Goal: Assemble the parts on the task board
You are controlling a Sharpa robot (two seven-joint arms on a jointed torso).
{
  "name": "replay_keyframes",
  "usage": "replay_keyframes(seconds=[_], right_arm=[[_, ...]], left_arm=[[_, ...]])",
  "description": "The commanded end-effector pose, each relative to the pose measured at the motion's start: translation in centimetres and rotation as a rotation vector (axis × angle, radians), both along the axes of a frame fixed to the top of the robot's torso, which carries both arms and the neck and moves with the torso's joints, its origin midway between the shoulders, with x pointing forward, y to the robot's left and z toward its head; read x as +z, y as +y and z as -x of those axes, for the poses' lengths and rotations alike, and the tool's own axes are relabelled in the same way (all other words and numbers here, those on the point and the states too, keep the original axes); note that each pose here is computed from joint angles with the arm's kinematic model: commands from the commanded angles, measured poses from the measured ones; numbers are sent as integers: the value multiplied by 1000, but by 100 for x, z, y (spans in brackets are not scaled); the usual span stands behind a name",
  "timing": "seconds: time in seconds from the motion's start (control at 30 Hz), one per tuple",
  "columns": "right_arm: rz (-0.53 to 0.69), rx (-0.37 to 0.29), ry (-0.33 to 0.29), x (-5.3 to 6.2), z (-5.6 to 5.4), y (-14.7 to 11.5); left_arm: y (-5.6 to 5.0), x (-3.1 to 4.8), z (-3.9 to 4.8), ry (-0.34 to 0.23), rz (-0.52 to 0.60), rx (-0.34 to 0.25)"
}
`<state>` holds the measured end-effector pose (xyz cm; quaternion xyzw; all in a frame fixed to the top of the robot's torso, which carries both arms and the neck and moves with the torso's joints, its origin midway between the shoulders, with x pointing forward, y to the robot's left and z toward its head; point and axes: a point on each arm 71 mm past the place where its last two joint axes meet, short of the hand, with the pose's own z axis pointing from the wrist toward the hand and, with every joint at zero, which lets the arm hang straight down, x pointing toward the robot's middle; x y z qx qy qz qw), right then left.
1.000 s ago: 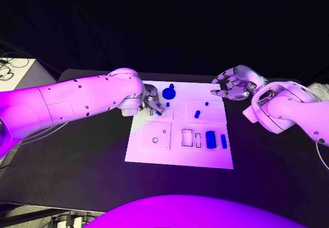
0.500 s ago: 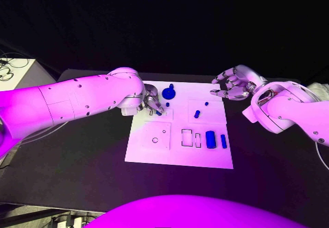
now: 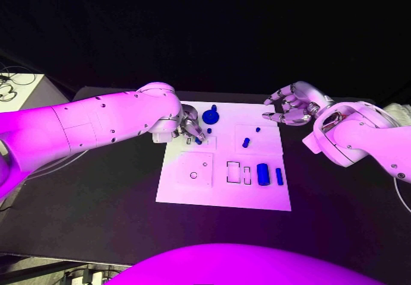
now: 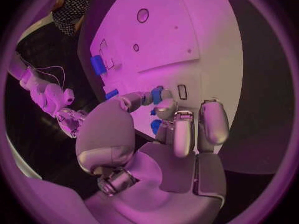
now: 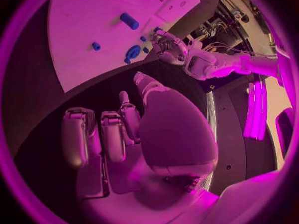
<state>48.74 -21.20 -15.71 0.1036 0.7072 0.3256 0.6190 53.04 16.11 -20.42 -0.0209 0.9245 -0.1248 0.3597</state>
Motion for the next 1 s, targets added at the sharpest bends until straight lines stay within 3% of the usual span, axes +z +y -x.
replay_keyframes(seconds=[0.03,1.0], right_arm=[[6,10,7,-6,6,8],[5,11,5,-4,10,5]], left_arm=[[-25,-96,51,49,-30,-27],[-59,-104,50,56,-31,-36]])
